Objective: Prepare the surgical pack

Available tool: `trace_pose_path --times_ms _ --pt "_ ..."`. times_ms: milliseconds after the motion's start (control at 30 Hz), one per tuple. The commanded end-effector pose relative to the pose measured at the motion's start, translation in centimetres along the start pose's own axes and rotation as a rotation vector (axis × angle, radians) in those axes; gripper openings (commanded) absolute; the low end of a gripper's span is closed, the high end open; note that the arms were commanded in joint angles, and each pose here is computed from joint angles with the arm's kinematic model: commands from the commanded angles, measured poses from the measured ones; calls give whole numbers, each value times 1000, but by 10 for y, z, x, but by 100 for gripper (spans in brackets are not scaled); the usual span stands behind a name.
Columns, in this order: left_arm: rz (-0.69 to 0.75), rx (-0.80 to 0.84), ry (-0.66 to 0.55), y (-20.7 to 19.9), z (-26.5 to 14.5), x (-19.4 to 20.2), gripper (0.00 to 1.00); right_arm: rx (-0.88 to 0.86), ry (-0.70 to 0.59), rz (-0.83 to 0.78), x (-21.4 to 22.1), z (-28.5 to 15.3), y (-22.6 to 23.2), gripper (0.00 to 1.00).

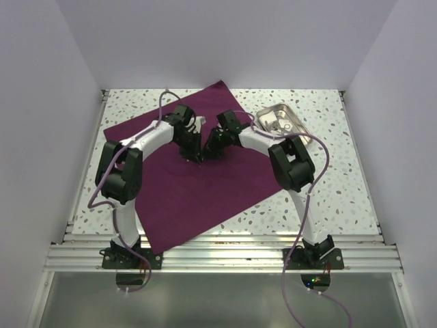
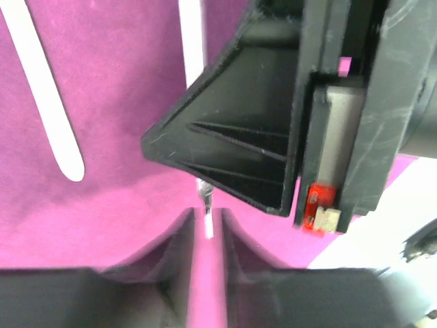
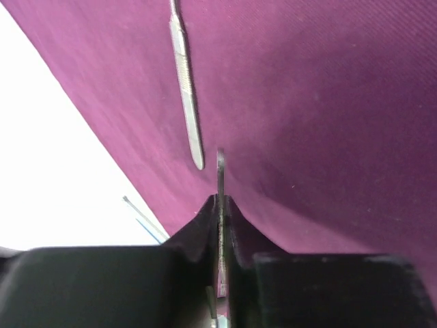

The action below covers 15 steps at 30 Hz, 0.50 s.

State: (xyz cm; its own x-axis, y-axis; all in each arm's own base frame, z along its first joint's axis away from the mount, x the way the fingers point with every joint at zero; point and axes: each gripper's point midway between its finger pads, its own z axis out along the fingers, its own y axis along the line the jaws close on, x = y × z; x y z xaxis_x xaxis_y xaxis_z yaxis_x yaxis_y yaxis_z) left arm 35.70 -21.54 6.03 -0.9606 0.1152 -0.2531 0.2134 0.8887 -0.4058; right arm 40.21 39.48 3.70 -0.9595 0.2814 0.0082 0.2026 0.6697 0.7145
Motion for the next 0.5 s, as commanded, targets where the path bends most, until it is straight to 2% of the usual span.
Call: trace_pose_path --times_ms 0,100,200,233,367,400,467 --pt "15 60 -103 -17 -25 -30 31 -13 -27 -62 -12 -20 20 1" --pt "19 21 -161 -6 -30 -46 40 39 -72 -161 -28 -40 16 0" --pt "27 -11 -211 4 -35 -65 44 137 -132 -205 -48 -65 0 0" --pt "28 -49 -223 10 -35 -69 45 153 -172 -263 -58 -83 3 0" --pt "48 -184 -221 39 -23 -84 46 392 -336 -329 -113 -153 -38 0" --pt "46 -228 -234 46 -23 -90 47 518 -380 -333 -123 -175 -59 0" --pt "43 -281 -210 58 -15 -90 47 646 -443 -395 -147 -213 -75 0"
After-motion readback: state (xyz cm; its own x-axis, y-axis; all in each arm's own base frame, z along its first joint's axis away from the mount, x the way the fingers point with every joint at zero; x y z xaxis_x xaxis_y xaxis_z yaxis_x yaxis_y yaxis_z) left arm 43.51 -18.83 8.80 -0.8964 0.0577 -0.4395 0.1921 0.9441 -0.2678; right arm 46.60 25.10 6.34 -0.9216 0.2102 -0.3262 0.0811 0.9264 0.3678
